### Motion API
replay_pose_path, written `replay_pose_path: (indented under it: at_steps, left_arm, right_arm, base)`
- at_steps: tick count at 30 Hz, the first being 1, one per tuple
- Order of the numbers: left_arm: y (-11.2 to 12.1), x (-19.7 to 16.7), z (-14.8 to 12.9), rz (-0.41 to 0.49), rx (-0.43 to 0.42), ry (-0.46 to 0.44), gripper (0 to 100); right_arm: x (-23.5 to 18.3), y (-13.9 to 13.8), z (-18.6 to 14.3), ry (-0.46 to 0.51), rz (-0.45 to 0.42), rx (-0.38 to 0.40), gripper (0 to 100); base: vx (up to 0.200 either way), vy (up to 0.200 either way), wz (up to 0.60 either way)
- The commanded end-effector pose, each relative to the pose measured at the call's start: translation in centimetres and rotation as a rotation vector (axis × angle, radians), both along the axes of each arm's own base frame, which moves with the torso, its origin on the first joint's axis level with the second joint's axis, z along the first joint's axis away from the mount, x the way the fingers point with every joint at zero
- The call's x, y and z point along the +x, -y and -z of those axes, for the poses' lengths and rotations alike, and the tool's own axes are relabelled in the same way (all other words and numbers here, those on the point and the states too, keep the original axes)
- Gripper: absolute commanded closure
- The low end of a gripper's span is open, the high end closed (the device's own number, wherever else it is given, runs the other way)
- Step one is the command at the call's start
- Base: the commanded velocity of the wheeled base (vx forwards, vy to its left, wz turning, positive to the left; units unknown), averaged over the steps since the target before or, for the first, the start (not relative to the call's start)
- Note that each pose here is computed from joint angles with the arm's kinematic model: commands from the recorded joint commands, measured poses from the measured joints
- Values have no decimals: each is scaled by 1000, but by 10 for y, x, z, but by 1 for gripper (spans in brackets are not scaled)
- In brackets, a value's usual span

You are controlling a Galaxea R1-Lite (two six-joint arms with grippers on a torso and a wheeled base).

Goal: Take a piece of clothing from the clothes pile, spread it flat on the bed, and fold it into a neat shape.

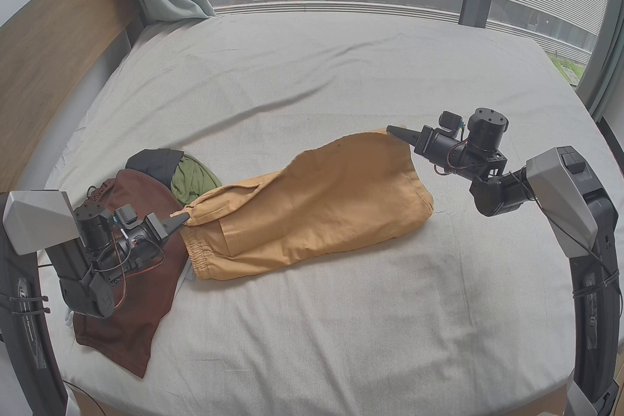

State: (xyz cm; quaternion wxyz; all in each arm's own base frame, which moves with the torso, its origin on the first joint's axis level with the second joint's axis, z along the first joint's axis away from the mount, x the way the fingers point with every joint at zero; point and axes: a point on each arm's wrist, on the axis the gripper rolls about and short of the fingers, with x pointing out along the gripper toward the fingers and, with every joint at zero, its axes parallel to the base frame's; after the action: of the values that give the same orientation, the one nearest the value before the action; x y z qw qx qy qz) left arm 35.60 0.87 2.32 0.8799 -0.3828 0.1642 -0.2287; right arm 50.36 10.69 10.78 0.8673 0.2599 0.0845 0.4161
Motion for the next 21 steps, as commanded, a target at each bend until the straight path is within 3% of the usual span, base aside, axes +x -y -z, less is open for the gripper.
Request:
replay_pose_path:
  at_steps: [1,6,21]
  left_arm:
    - [-5,7,-4,-19,-12,22,0]
    - [-15,14,-10,-99,-22,50,0]
    - [-9,-3,-34,-72,-21,81,0]
  right_arm:
    - [4,-3,0,16,11,4,0]
    - [-2,-2,-7,20,14,3,0]
    - [-59,-17,-11,-13,-36,-70,0]
  base:
    - [0,0,0]
    - [0,0,0]
    - [0,0,0]
